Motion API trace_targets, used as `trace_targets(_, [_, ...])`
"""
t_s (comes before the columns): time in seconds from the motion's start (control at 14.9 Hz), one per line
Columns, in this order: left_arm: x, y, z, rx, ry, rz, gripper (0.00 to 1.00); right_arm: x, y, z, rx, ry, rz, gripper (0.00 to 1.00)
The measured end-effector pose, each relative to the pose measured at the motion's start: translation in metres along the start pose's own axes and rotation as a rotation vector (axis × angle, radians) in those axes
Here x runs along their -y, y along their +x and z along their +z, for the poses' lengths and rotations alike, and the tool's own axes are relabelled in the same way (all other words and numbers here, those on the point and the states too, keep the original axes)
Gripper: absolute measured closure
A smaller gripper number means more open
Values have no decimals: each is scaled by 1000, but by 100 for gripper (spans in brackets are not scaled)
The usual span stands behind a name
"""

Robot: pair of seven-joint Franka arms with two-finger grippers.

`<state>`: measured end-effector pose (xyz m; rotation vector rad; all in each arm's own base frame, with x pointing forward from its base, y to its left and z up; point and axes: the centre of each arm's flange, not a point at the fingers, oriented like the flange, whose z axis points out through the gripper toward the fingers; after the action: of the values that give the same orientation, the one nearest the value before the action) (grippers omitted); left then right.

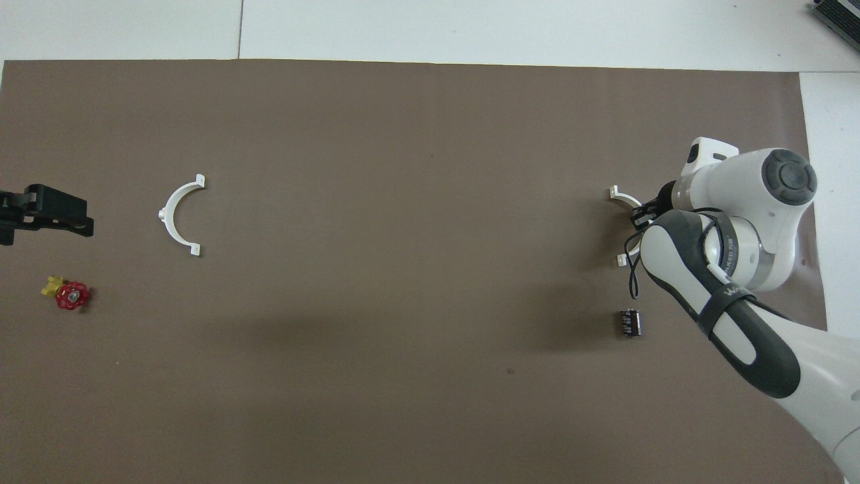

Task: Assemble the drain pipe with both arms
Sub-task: 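Grasp the white clamp half with the right gripper and lift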

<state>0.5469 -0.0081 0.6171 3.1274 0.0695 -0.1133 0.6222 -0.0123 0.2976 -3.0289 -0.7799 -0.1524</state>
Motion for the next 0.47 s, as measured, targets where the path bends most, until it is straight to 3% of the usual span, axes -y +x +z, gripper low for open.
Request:
trace_targets(0.2, [0,0,0,0,0,0,0,10,28,-34,26,28,38,93])
trace_targets(0.47, [0,0,0,0,0,1,0,109,86,-50,6,37,-16,93])
